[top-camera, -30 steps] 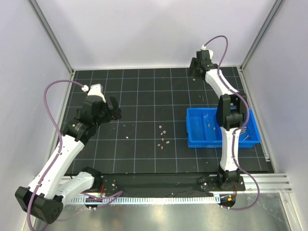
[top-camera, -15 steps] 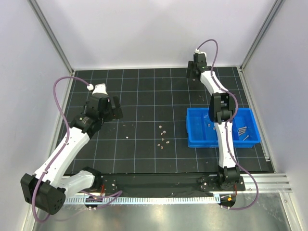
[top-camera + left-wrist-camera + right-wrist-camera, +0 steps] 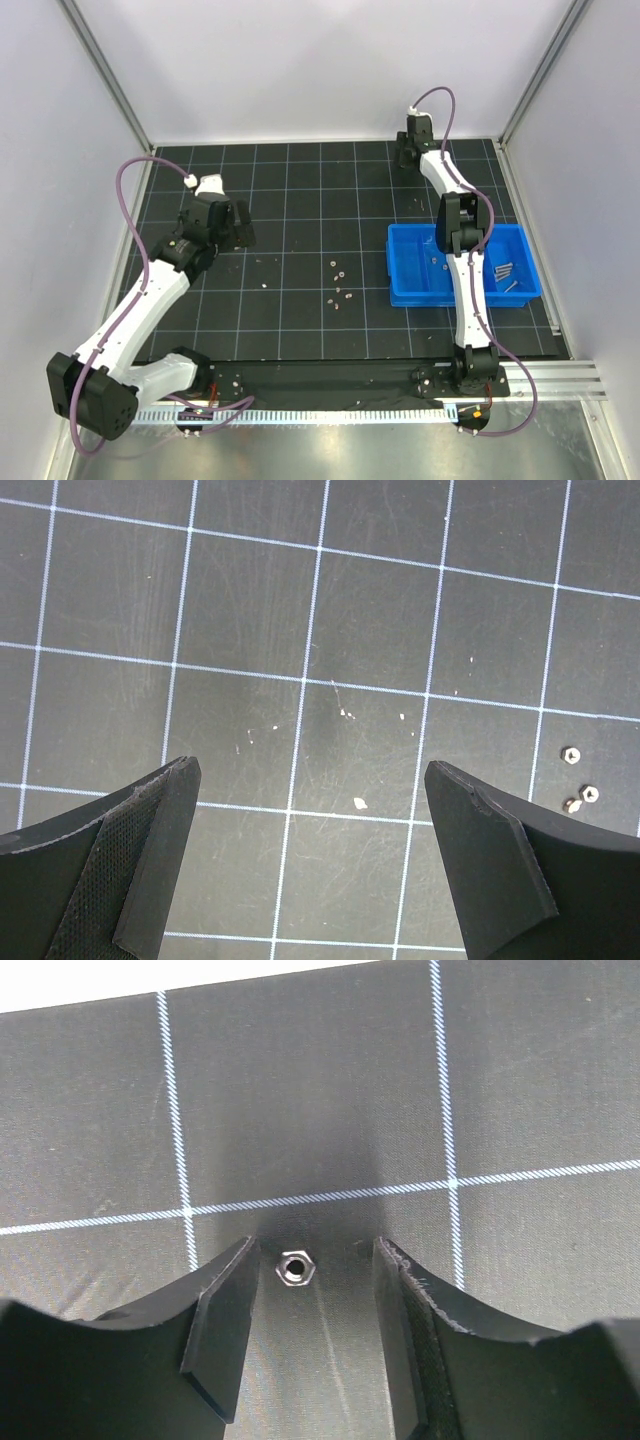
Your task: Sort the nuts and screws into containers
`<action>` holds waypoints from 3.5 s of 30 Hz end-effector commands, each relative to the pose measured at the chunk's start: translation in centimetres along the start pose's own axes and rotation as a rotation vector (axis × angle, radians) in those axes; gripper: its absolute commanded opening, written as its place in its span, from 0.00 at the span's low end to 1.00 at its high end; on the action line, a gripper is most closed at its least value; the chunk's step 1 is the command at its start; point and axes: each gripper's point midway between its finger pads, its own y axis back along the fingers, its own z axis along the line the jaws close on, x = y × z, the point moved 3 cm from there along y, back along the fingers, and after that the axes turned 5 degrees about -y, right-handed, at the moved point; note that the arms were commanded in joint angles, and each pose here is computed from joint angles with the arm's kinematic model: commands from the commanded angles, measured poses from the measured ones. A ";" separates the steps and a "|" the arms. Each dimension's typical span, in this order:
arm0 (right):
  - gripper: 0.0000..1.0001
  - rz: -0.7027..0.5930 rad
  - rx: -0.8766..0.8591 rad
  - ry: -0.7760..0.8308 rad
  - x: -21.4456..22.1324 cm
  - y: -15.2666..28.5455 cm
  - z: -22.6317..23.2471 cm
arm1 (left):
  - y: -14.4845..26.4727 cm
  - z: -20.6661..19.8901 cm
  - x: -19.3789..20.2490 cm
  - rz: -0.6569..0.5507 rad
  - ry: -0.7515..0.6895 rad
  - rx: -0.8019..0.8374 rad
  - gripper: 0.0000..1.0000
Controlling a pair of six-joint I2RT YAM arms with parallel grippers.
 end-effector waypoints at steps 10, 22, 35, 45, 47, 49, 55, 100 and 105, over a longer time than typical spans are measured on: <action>0.44 0.004 -0.031 0.002 0.4 0.1 0.7 | 0.3 0.0 -1.5 -0.051 0.001 -0.004 1.00; 0.37 0.050 -0.032 0.123 1.7 -0.2 1.2 | 0.3 0.0 -1.4 -0.048 0.001 -0.001 1.00; 0.32 0.065 -0.038 0.127 2.2 -0.6 1.1 | 0.0 -0.1 -1.3 -0.036 -0.002 -0.003 1.00; 0.32 0.070 -0.025 0.107 2.2 -0.7 0.5 | 0.1 -0.1 -1.4 -0.039 -0.004 -0.003 1.00; 0.31 0.072 -0.024 0.101 2.1 -0.7 0.2 | 0.0 0.0 -1.3 -0.036 -0.006 -0.007 1.00; 0.31 0.081 -0.037 0.085 2.2 -0.8 -0.1 | 0.0 -0.1 -1.3 -0.037 -0.005 -0.005 1.00; 0.31 0.102 -0.038 0.081 2.5 -0.8 -0.6 | 0.0 -0.1 -1.4 -0.038 -0.004 -0.003 1.00; 0.17 0.171 -0.059 0.008 1.3 7.6 -0.4 | 1.2 -0.2 -1.9 -0.072 0.015 0.033 1.00; 0.29 0.185 -0.055 0.005 1.6 7.8 -0.5 | 1.2 -0.2 -1.9 -0.072 0.013 0.031 1.00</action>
